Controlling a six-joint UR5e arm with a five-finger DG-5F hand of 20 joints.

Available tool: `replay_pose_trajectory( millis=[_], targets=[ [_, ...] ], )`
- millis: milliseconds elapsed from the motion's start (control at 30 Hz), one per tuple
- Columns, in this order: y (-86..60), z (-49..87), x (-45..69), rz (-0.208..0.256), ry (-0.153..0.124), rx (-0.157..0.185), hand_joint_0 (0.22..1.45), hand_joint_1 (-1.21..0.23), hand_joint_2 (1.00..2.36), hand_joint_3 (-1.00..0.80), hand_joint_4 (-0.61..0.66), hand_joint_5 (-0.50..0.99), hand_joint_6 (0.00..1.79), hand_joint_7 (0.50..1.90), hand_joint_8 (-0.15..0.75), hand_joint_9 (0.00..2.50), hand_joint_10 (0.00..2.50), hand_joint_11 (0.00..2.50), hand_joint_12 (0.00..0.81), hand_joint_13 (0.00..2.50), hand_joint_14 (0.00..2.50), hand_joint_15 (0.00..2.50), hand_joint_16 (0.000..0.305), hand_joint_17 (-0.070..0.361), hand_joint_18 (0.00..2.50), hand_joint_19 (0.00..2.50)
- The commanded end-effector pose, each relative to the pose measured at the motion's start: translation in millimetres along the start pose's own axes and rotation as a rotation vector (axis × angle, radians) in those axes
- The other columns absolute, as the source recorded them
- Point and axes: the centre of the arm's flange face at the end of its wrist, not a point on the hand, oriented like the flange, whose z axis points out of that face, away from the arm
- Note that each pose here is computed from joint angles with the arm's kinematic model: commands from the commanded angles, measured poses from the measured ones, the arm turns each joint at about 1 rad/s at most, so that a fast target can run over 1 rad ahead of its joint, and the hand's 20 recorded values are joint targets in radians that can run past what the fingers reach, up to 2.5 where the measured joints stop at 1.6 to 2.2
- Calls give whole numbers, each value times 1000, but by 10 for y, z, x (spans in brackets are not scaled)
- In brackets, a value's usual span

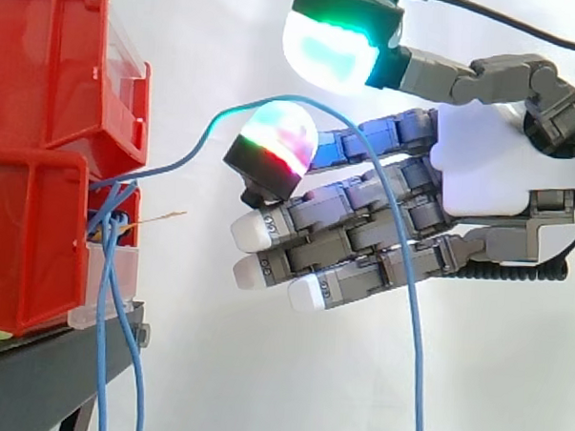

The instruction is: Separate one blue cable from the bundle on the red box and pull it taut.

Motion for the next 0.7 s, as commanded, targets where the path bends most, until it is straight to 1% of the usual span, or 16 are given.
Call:
replay_pose_trajectory(
  millis=[0,67,233,300,367,433,567,600,667],
  targets=[
    [2,-2,5,4,2,0,593,-691,1009,-372,219,-82,502,1321,319,742,9,332,368,440,6,174,49,111,432,413],
    [2,-2,8,4,5,-1,609,-692,1011,-319,219,-80,502,1351,317,743,9,333,366,441,6,168,49,110,430,414],
    [2,-2,8,4,5,-1,619,-680,1012,-275,224,-77,501,1360,320,753,9,334,369,448,5,171,50,112,441,411],
    [2,-2,8,4,5,-1,615,-662,1011,-312,221,-78,501,1366,320,750,9,333,366,447,5,175,49,111,438,408],
    [-9,-1,11,3,6,1,571,-589,1006,-416,212,-78,501,1364,320,747,9,325,367,447,5,176,49,111,439,415],
    [1,-4,9,3,7,1,552,-540,1001,-477,224,-78,501,1360,327,744,11,329,372,449,6,178,50,113,444,415],
    [0,-5,8,3,7,2,542,-487,1000,-498,226,-77,501,1362,331,751,9,328,376,453,6,177,51,115,449,420],
    [0,-5,8,3,7,2,548,-482,1001,-486,223,-77,501,1358,330,750,9,329,375,454,6,175,51,114,447,413],
    [-3,-3,-3,2,6,3,602,-558,1007,-402,215,-77,501,1361,327,759,9,329,366,454,5,176,49,110,445,419]
  ],
)
